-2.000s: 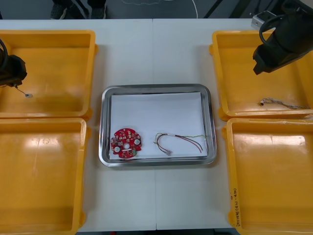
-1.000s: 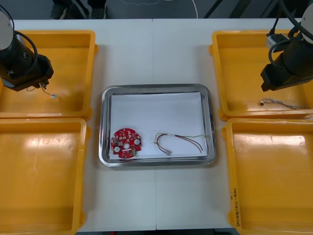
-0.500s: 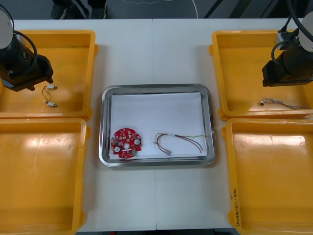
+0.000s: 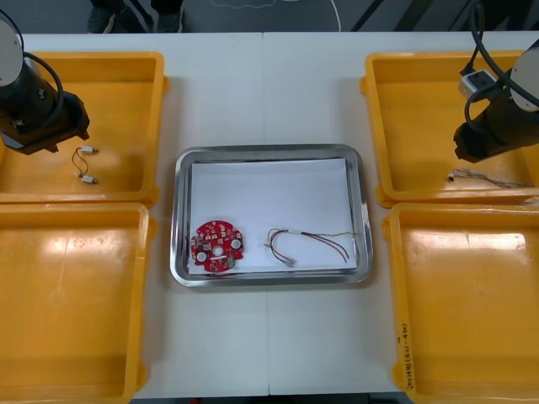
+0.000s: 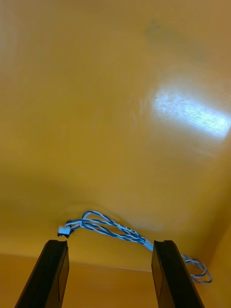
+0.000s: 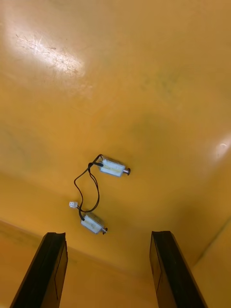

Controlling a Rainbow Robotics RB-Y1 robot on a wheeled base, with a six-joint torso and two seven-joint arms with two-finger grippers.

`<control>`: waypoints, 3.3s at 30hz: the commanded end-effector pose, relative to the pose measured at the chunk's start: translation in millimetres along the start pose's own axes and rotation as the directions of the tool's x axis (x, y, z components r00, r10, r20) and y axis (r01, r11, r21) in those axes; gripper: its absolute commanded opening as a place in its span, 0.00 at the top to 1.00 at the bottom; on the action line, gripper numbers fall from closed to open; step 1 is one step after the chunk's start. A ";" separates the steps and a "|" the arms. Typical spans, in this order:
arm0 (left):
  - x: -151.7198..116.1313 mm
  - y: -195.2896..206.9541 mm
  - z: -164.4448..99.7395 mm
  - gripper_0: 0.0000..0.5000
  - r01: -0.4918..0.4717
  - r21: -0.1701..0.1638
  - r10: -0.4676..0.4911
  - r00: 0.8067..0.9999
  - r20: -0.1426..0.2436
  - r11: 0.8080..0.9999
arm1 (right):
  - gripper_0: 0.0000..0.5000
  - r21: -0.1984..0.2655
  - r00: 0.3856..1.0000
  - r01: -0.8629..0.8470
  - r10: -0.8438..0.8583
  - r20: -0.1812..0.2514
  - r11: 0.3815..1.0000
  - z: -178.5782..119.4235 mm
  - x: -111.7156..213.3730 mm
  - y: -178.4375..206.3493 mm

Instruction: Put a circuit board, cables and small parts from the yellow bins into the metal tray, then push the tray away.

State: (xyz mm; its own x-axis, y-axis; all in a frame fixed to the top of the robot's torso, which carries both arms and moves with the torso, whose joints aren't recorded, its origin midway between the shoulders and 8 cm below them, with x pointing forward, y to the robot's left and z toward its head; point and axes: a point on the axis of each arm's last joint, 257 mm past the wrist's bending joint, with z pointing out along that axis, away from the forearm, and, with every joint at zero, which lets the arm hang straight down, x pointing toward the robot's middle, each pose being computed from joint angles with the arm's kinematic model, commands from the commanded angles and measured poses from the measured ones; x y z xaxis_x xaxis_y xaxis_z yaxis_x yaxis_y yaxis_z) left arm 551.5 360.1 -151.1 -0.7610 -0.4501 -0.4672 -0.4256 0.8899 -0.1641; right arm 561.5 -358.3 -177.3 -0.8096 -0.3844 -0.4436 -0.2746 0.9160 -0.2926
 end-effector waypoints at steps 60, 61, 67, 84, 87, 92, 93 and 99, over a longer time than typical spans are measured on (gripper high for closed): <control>-27.0 -31.5 69.0 1.00 -0.187 0.035 0.186 0.982 0.037 0.982 | 1.00 -0.093 0.880 0.474 -0.468 0.081 0.876 17.0 -7.9 -19.4; -27.9 -31.8 68.5 1.00 -0.188 0.034 0.186 0.982 0.039 0.982 | 1.00 -0.094 0.879 0.475 -0.468 0.091 0.875 13.5 -13.5 -17.6; -37.8 -29.2 51.7 1.00 -0.188 0.018 0.188 0.982 0.032 0.982 | 1.00 -0.090 0.869 0.488 -0.473 0.149 0.868 -1.4 -41.8 -7.8; -58.9 -16.5 -33.2 1.00 -0.202 -0.012 0.203 0.979 0.034 0.979 | 1.00 -0.160 0.886 0.438 -0.395 0.242 0.884 26.1 -59.9 38.3; -60.2 -15.4 -48.7 1.00 -0.201 -0.010 0.201 0.979 0.036 0.980 | 1.00 -0.159 0.886 0.439 -0.397 0.239 0.884 26.7 -59.2 37.6; -58.8 -13.7 -69.1 1.00 -0.205 -0.005 0.205 0.978 0.033 0.979 | 0.36 -0.154 0.882 0.447 -0.405 0.239 0.881 26.3 -59.3 36.3; -58.1 -14.8 -74.3 1.00 -0.205 0.000 0.205 0.978 0.032 0.979 | 0.25 -0.151 0.883 0.446 -0.406 0.238 0.882 26.2 -58.9 35.0; -57.2 -14.6 -96.1 1.00 -0.194 0.024 0.193 0.981 0.034 0.981 | 0.02 -0.145 0.882 0.449 -0.411 0.232 0.882 20.4 -59.9 27.1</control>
State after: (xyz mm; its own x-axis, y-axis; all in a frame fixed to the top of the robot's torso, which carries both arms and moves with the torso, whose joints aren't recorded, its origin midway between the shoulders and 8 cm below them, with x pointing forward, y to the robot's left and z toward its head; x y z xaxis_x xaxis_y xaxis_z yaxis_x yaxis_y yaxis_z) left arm 550.9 356.1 -97.1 -0.8580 -0.2747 -0.4340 -0.2725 0.9597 -0.0687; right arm 596.3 -317.4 -215.5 -0.5136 -0.7430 -0.4291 -0.6979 0.6527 -0.2948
